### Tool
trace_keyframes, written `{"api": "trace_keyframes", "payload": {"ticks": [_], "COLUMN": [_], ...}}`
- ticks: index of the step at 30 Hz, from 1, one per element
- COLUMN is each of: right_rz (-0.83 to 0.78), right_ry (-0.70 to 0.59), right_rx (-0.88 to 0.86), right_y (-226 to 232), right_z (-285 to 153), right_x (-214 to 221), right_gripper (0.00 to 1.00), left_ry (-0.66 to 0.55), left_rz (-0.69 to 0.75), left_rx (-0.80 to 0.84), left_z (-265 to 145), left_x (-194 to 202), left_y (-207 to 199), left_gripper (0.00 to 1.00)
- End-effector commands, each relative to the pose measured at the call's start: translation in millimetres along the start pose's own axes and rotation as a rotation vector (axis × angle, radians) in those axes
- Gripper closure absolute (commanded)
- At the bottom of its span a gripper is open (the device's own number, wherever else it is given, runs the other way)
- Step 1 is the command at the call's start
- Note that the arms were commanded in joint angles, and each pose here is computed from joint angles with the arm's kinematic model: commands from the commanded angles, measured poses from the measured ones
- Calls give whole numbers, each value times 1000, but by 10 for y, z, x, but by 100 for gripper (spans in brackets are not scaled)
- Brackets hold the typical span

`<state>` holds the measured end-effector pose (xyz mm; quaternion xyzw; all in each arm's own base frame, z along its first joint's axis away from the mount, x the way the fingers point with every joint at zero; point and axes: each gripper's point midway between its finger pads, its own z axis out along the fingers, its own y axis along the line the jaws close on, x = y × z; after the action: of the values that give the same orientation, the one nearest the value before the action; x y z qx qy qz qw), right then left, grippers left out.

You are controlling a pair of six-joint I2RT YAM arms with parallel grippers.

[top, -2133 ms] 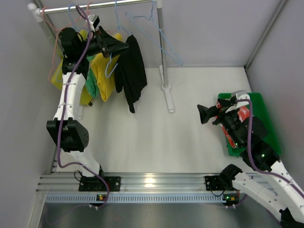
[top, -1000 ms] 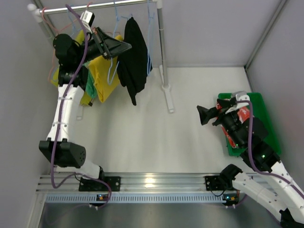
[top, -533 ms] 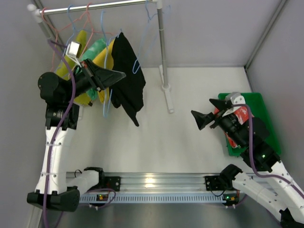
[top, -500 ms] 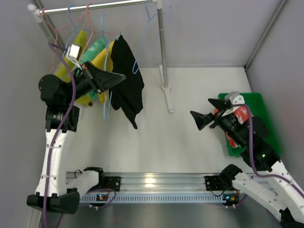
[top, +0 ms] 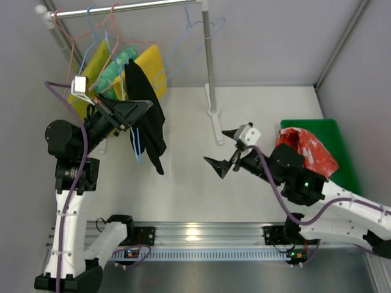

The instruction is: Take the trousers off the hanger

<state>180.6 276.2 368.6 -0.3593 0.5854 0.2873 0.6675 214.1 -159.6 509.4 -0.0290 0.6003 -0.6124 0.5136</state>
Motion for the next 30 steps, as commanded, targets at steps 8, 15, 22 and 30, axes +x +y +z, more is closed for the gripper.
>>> {"api": "trace_keyframes", "payload": {"ticks": [8, 15, 22, 30], "right_rz": [-46, -64, -54, -123], "right_ry": [-285, -247, -259, -416], "right_rx": [69, 106, 129, -53], "right_y": [494, 611, 505, 731], "right_z": [405, 785, 1124, 1288], "right_x": [-684, -508, -459, -632], "right_gripper": [0, 1, 1, 0], "left_ry": [-138, -151, -164, -163], "left_rz": [42, 42, 44, 37], "left_rx": [220, 303, 360, 376], "left_z": [55, 104, 127, 165], "left_x": [-476, -648, -778, -833], "left_y": [-844, -1164, -1408, -1479], "left_gripper": [100, 100, 100, 100]}}
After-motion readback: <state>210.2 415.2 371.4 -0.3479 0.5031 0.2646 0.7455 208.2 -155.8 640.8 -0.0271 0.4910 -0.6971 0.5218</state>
